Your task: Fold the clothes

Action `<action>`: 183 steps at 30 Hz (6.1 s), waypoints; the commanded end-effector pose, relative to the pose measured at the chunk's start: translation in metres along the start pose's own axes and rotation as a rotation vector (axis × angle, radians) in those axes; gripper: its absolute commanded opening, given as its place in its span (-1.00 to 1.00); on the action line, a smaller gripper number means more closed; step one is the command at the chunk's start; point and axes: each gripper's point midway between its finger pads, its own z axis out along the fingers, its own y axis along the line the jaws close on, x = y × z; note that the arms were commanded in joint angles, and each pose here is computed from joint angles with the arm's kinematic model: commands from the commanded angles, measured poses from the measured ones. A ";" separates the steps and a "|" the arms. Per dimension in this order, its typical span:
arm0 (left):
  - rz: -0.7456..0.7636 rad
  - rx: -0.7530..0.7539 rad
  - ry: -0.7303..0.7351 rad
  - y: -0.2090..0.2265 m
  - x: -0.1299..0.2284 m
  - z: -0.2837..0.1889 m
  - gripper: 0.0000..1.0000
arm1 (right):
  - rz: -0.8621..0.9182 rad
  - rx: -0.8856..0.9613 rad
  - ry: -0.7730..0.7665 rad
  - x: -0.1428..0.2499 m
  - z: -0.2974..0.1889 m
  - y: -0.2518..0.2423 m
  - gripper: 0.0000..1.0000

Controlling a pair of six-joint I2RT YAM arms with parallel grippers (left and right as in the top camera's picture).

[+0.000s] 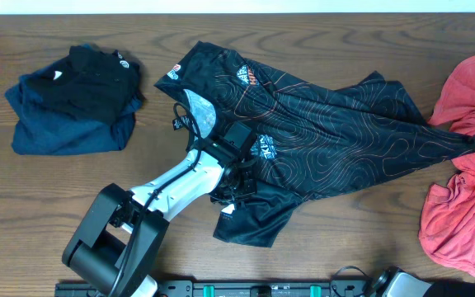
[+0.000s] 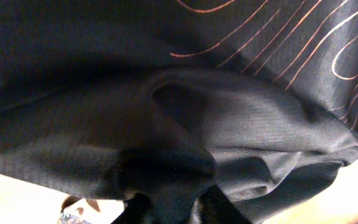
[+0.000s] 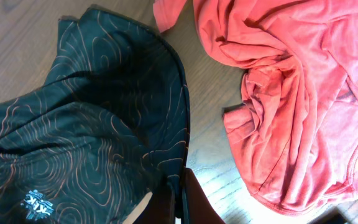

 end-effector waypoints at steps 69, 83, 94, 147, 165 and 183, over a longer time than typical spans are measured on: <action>0.133 0.209 -0.214 -0.006 -0.065 -0.226 -0.88 | -0.170 -0.117 -0.206 -0.061 -0.072 0.054 -0.98; 0.411 -0.003 0.252 -0.060 0.041 -0.056 -0.04 | -0.162 -0.077 -0.181 -0.056 -0.070 0.046 -0.98; 0.599 -0.001 0.232 -0.099 0.057 0.013 0.09 | -0.160 -0.074 -0.168 -0.052 -0.070 0.045 -0.98; 0.451 0.316 -0.604 -0.074 -0.089 -0.256 -0.88 | -0.163 -0.081 -0.150 -0.048 -0.069 0.045 -0.98; 0.450 0.434 -1.376 -0.026 0.009 -0.514 -0.88 | -0.166 -0.154 -0.299 -0.044 -0.116 0.057 -0.98; 0.204 0.248 -0.182 -0.022 -0.050 -0.231 -0.88 | -0.188 -0.109 -0.184 -0.051 -0.071 0.065 -0.98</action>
